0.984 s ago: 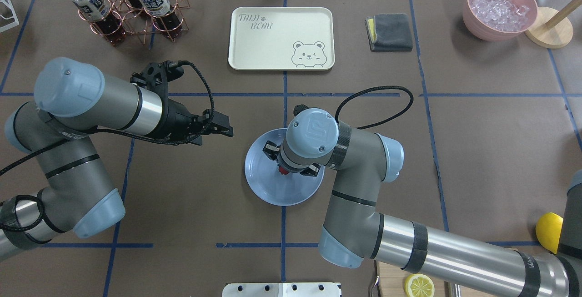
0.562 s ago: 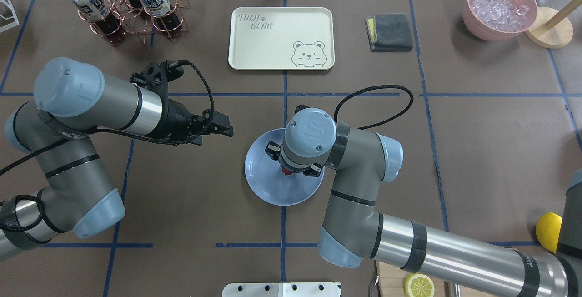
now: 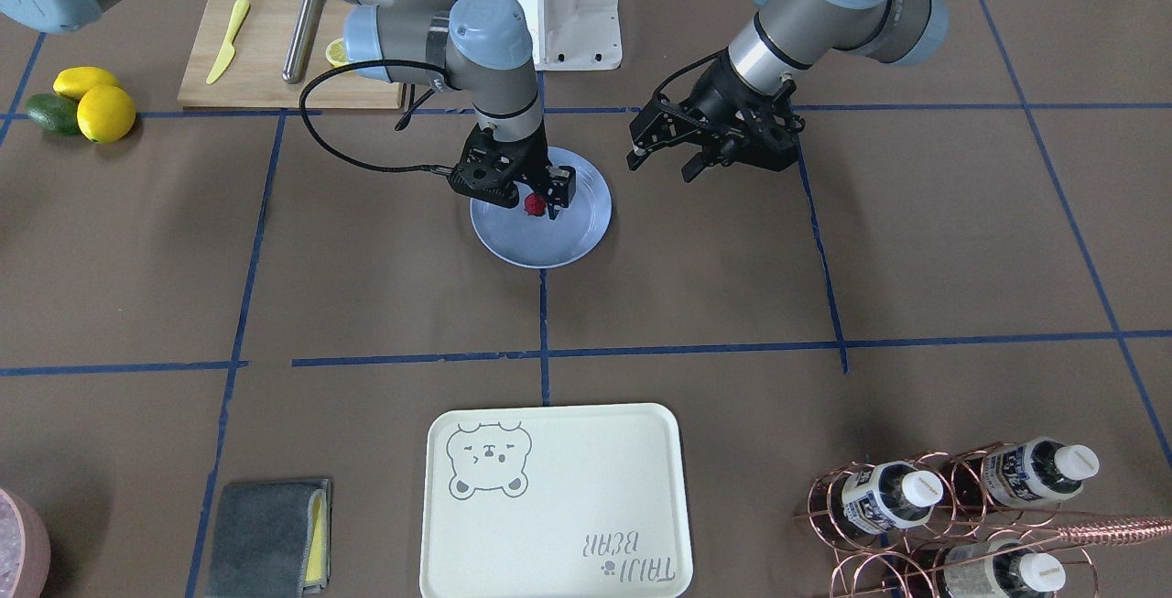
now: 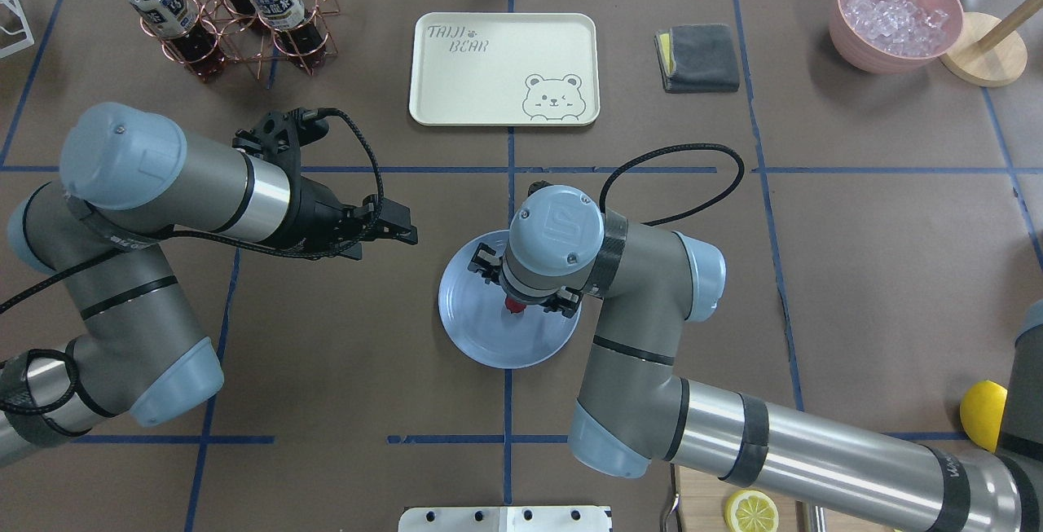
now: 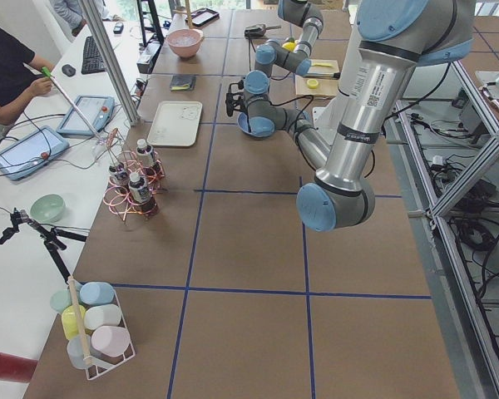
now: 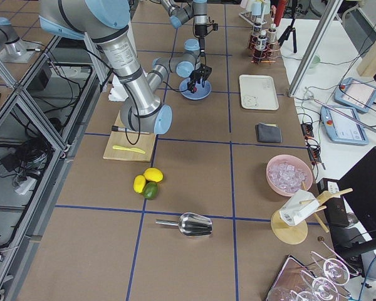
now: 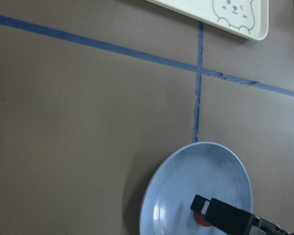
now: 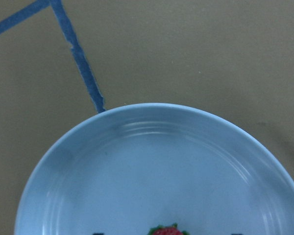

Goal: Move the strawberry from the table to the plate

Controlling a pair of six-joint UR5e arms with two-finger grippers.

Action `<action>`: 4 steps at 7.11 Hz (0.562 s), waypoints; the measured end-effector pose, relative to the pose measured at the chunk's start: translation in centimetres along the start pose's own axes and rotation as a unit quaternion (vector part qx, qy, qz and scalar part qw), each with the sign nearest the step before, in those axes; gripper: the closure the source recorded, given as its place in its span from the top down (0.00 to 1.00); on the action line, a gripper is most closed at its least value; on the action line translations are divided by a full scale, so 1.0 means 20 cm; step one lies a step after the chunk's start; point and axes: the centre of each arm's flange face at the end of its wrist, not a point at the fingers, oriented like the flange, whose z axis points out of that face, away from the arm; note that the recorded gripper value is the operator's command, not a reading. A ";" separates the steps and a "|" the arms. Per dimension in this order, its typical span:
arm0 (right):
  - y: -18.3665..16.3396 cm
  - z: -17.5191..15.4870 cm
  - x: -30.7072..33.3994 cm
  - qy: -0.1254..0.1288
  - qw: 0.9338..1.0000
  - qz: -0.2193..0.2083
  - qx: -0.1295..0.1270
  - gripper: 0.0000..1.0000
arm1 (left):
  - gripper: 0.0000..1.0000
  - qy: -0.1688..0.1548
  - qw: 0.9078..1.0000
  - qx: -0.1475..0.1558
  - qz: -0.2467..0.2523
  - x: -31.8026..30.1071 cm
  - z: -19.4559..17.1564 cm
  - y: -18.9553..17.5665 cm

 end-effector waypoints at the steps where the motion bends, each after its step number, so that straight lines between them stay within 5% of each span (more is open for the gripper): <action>1: -0.07 -0.10 0.06 -0.009 1.000 0.006 -0.002 1.00 | 0.89 -0.003 1.000 0.003 0.003 -0.04 -0.03 -0.01; 4: -0.48 -0.46 0.59 -0.004 1.000 -0.007 -0.007 1.00 | 0.89 -0.046 0.996 0.026 0.071 -0.45 -0.24 -0.08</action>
